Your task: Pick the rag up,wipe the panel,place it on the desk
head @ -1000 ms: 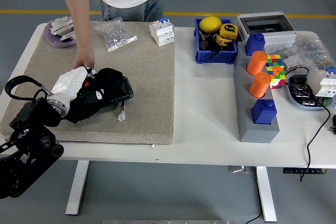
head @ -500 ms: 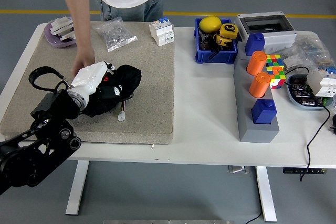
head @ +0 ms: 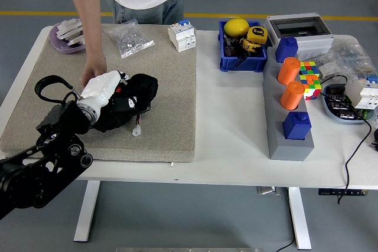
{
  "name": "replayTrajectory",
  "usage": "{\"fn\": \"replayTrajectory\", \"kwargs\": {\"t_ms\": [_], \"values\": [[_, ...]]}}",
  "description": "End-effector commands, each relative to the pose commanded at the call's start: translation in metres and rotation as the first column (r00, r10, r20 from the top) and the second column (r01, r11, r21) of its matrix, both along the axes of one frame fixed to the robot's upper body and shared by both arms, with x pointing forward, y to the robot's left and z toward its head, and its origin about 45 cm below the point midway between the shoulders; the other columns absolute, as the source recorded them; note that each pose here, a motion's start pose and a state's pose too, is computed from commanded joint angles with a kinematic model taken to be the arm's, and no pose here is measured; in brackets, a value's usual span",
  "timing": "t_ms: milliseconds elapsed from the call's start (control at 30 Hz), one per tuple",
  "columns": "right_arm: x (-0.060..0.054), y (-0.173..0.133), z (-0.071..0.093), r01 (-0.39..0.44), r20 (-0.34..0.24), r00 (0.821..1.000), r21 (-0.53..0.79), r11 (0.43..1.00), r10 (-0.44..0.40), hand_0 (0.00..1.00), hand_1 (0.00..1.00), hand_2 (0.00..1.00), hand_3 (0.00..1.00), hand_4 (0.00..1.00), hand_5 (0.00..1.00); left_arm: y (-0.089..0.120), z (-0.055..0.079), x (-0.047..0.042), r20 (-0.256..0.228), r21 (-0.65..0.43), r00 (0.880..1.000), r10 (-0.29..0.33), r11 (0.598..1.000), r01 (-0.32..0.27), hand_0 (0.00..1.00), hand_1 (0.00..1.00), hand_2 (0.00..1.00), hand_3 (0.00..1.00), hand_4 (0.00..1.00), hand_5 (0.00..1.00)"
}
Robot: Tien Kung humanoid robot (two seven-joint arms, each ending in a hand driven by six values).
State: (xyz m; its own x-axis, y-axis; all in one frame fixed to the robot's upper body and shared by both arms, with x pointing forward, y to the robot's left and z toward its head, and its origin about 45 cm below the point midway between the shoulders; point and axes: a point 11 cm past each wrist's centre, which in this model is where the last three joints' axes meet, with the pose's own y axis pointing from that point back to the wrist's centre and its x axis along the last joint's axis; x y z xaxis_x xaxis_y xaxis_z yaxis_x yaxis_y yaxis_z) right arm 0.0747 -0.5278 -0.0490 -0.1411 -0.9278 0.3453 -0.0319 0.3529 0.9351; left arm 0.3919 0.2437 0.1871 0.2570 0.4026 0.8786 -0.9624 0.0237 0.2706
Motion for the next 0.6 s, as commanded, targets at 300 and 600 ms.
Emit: {"fn": "replayTrajectory", "kwargs": {"t_ms": [300,600], "values": [[-0.001,-0.001,0.000,0.002,0.000,1.000,-0.001,1.000,-0.002,0.753,0.614,0.641,0.618,0.998,0.624,0.016,-0.002,-0.0018,-0.002,0.015,0.999,0.034,0.999,-0.034,0.201,0.154,0.535,0.523,0.180,0.002],[-0.002,-0.002,0.001,0.004,-0.001,1.000,-0.004,1.000,-0.004,0.753,0.615,0.641,0.617,0.998,0.625,0.032,-0.007,-0.0075,-0.014,0.024,0.998,0.065,0.998,-0.065,0.200,0.153,0.533,0.521,0.180,0.002]]}}
